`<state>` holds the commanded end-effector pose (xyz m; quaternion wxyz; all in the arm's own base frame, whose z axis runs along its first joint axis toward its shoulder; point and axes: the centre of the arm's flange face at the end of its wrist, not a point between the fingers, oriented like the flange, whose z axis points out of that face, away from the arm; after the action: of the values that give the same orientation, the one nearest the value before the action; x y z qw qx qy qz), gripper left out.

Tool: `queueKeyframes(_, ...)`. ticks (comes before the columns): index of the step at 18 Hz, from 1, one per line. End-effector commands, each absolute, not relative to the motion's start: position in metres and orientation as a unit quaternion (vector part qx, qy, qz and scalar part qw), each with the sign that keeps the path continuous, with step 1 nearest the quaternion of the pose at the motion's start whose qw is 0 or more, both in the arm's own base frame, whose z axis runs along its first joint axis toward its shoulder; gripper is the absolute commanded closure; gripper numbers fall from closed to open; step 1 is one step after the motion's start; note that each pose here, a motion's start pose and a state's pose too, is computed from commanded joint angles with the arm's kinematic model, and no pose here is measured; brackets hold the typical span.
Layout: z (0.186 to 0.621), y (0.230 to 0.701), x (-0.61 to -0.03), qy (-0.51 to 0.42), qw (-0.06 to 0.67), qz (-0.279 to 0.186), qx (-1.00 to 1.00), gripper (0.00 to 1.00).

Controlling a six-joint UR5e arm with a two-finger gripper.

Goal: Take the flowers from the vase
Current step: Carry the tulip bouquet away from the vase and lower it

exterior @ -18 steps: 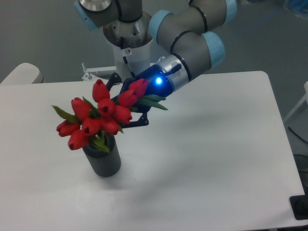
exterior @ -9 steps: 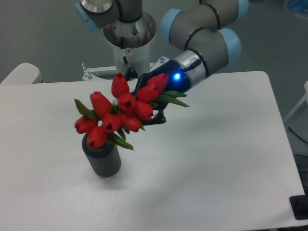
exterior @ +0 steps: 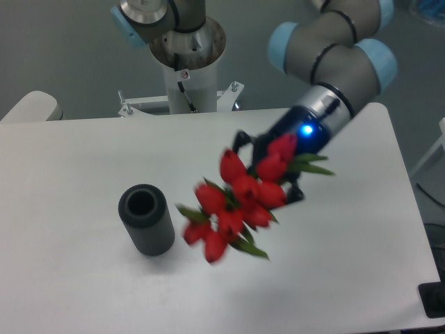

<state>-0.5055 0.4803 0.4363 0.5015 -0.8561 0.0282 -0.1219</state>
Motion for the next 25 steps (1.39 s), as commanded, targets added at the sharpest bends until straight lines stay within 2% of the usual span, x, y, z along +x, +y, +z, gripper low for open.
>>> queueKeyframes(3, 0.413, 0.478, -0.513, 0.038, 0.452, -0.088, -0.887, 0.96)
queueKeyframes(11, 0.375, 0.458, -0.531, 0.064, 0.321, -0.012, -0.945, 0.93)
queueKeyframes(17, 0.345, 0.474, -0.538, 0.083, 0.219, 0.022, -0.972, 0.94)
queueKeyframes(22, 0.349, 0.492, -0.539, 0.118, 0.159, 0.026, -0.980, 0.96)
queueKeyframes(25, 0.347, 0.501, -0.528, 0.187, 0.103, 0.046, -0.976, 0.97)
